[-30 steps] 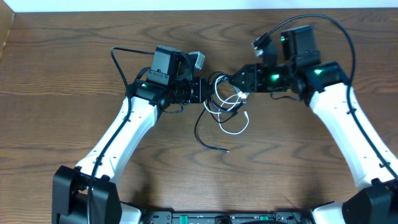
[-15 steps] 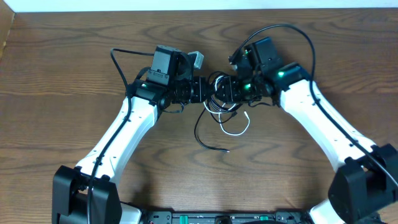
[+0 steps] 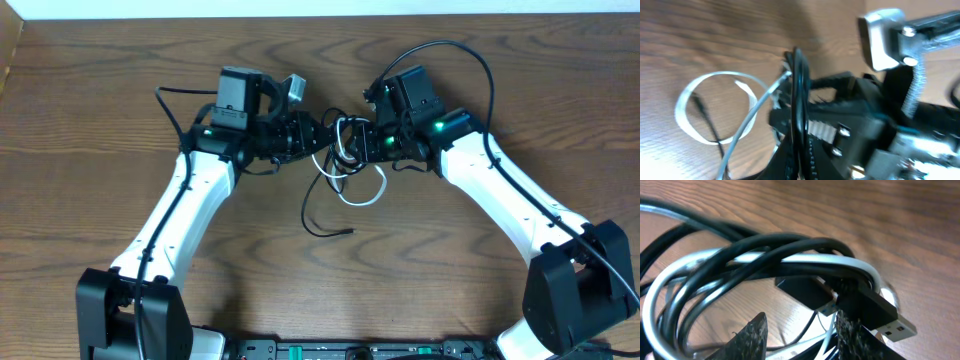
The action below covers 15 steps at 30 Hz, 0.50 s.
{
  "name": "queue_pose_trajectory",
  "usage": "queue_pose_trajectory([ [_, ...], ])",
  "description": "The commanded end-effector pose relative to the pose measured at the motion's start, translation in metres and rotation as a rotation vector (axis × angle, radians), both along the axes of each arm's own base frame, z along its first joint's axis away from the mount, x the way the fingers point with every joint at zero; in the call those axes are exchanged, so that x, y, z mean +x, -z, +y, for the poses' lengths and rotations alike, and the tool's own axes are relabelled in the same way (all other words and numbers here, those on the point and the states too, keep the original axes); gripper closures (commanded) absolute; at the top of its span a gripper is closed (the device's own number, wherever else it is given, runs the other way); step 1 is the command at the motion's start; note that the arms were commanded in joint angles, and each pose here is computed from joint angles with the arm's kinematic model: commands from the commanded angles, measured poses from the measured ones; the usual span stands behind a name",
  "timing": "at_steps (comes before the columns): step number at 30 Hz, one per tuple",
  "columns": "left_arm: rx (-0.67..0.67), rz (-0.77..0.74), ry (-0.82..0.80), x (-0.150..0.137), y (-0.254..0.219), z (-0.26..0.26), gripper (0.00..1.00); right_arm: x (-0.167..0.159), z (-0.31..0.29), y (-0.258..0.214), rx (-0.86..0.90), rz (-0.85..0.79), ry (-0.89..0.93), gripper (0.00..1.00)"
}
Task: Untangle cables
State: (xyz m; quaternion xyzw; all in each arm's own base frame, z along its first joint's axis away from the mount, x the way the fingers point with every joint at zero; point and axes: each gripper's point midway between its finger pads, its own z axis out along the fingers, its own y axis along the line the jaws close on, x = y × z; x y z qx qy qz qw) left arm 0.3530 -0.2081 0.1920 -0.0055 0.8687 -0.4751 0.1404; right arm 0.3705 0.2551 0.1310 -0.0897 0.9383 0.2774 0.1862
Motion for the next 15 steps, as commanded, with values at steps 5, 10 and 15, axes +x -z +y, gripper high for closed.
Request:
queue_pose_trajectory([
  [5,-0.249,0.013,0.150,-0.019,-0.042,-0.006,0.93,0.010,0.001,-0.003,0.053,-0.031,-0.012,0.58],
  [10,-0.374,-0.048,0.253,-0.027,-0.069,-0.006,0.93,0.023,-0.026,0.000,0.044,-0.011,0.060,0.57],
  [15,-0.448,-0.085,0.329,-0.034,-0.086,-0.007,0.92,0.030,-0.054,0.005,0.040,0.040,0.158,0.57],
])
